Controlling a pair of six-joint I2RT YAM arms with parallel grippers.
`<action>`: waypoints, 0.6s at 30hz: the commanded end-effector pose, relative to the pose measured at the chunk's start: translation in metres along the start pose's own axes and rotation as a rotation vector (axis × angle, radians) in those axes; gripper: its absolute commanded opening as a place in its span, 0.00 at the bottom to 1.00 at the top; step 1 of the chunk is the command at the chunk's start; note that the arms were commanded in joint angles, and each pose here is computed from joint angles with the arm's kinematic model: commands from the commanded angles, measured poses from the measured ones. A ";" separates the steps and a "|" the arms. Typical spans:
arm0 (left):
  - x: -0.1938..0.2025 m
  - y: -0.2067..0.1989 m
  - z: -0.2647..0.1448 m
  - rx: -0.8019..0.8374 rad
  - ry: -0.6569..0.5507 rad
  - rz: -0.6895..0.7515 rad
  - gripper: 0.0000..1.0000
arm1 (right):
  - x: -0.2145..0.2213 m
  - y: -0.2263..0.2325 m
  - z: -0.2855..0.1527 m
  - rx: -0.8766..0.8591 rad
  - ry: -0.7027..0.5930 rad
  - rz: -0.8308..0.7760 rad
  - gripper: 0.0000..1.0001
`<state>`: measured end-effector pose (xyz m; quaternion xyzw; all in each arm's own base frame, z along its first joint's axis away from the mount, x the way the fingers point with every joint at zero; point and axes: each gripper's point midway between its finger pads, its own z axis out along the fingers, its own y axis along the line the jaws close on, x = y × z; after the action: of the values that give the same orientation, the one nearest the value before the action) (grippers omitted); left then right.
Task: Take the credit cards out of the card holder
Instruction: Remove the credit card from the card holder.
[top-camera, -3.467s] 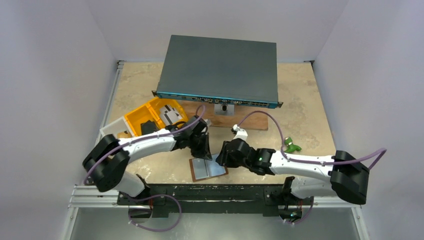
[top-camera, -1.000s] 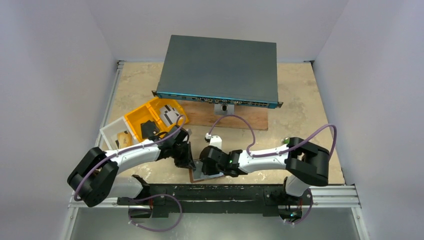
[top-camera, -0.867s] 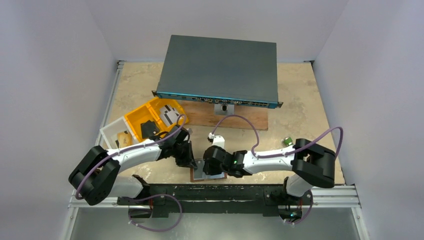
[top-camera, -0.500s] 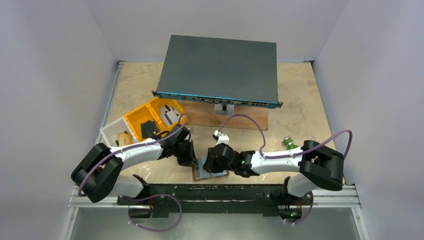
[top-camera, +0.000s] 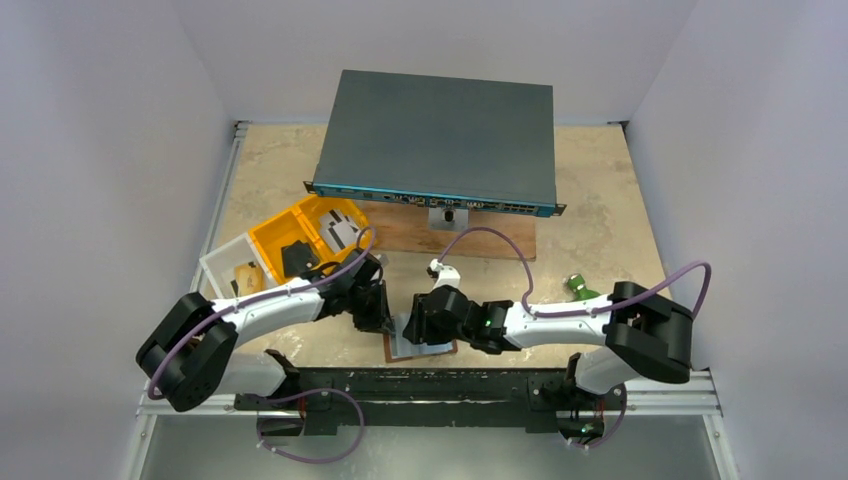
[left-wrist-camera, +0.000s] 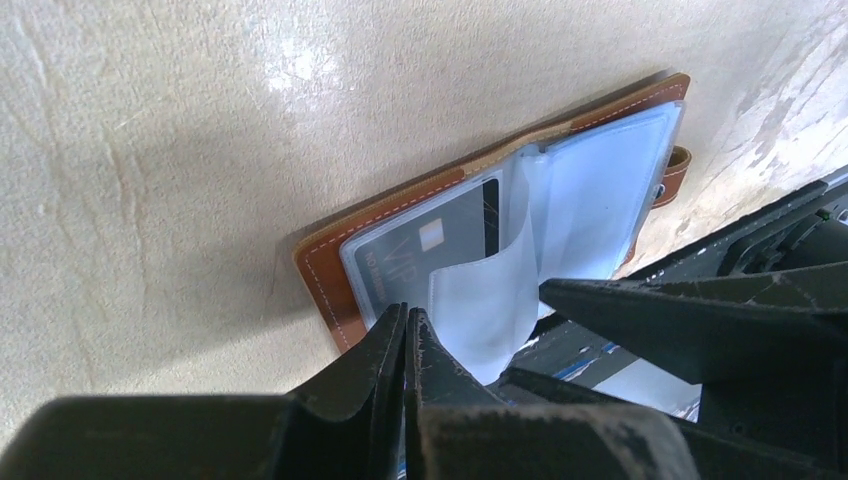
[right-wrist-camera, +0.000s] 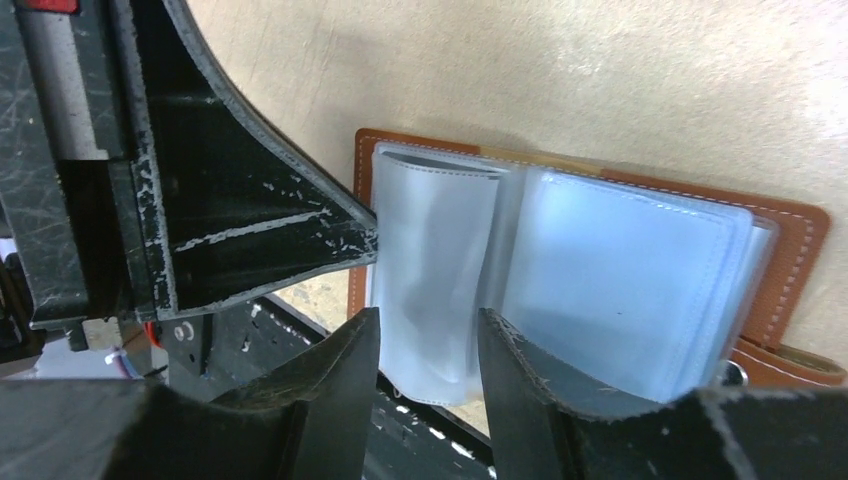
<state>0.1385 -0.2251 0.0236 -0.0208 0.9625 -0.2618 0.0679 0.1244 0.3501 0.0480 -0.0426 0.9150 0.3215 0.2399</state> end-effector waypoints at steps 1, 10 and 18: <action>-0.012 -0.016 -0.009 0.037 -0.044 0.045 0.03 | -0.031 0.012 -0.010 0.024 -0.099 0.005 0.43; -0.012 -0.035 -0.011 0.107 -0.037 0.069 0.04 | -0.039 0.003 -0.023 0.085 -0.125 0.003 0.44; -0.015 -0.055 -0.015 0.145 -0.035 0.085 0.06 | -0.045 -0.010 -0.040 0.133 -0.155 0.015 0.44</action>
<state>0.1402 -0.2416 0.0409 -0.0002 0.9548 -0.2877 0.0742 0.1395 0.3226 0.0732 -0.0195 0.9193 0.2713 0.2844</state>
